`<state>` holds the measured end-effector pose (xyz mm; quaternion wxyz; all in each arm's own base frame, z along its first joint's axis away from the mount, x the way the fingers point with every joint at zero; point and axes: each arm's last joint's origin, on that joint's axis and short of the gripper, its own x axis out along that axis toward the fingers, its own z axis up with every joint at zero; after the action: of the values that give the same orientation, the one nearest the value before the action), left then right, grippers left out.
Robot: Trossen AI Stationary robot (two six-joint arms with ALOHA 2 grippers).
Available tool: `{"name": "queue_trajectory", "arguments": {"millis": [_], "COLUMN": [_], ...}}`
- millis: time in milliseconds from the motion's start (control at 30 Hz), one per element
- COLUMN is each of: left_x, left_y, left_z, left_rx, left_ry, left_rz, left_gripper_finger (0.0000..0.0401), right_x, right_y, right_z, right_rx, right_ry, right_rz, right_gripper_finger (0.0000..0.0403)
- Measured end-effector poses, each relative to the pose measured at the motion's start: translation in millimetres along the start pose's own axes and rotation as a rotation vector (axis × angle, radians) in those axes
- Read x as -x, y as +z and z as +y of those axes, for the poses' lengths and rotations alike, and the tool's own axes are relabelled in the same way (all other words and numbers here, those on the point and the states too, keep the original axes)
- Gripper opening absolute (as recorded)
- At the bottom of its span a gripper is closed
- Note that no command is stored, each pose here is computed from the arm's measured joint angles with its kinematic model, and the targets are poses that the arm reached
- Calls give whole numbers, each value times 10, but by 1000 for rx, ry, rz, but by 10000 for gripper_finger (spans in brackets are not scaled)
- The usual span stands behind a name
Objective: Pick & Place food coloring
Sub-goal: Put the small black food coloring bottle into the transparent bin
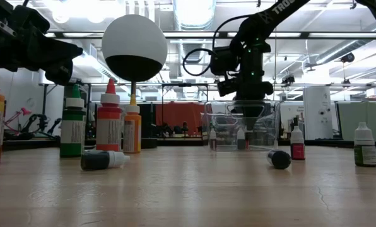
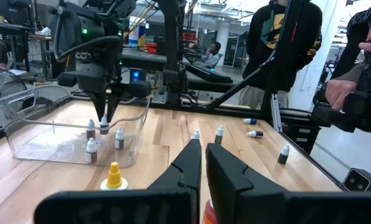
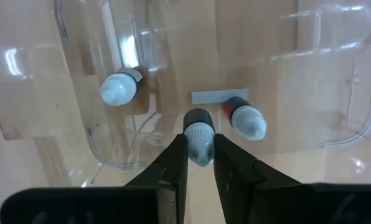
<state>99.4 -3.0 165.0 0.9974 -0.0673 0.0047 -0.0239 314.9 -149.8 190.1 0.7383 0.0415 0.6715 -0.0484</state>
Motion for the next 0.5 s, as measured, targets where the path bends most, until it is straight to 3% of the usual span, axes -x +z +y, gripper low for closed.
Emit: {"name": "queue_trajectory", "arguments": {"millis": [500], "left_x": [0], "left_y": [1], "left_z": [0], "left_rx": [0], "left_ry": [0], "left_rz": [0], "left_gripper_finger": [0], "right_x": [-36], "right_y": [-20], "right_z": [7], "right_rx": [3], "right_ry": [3], "right_rz": [9], "right_gripper_finger": [56]}}
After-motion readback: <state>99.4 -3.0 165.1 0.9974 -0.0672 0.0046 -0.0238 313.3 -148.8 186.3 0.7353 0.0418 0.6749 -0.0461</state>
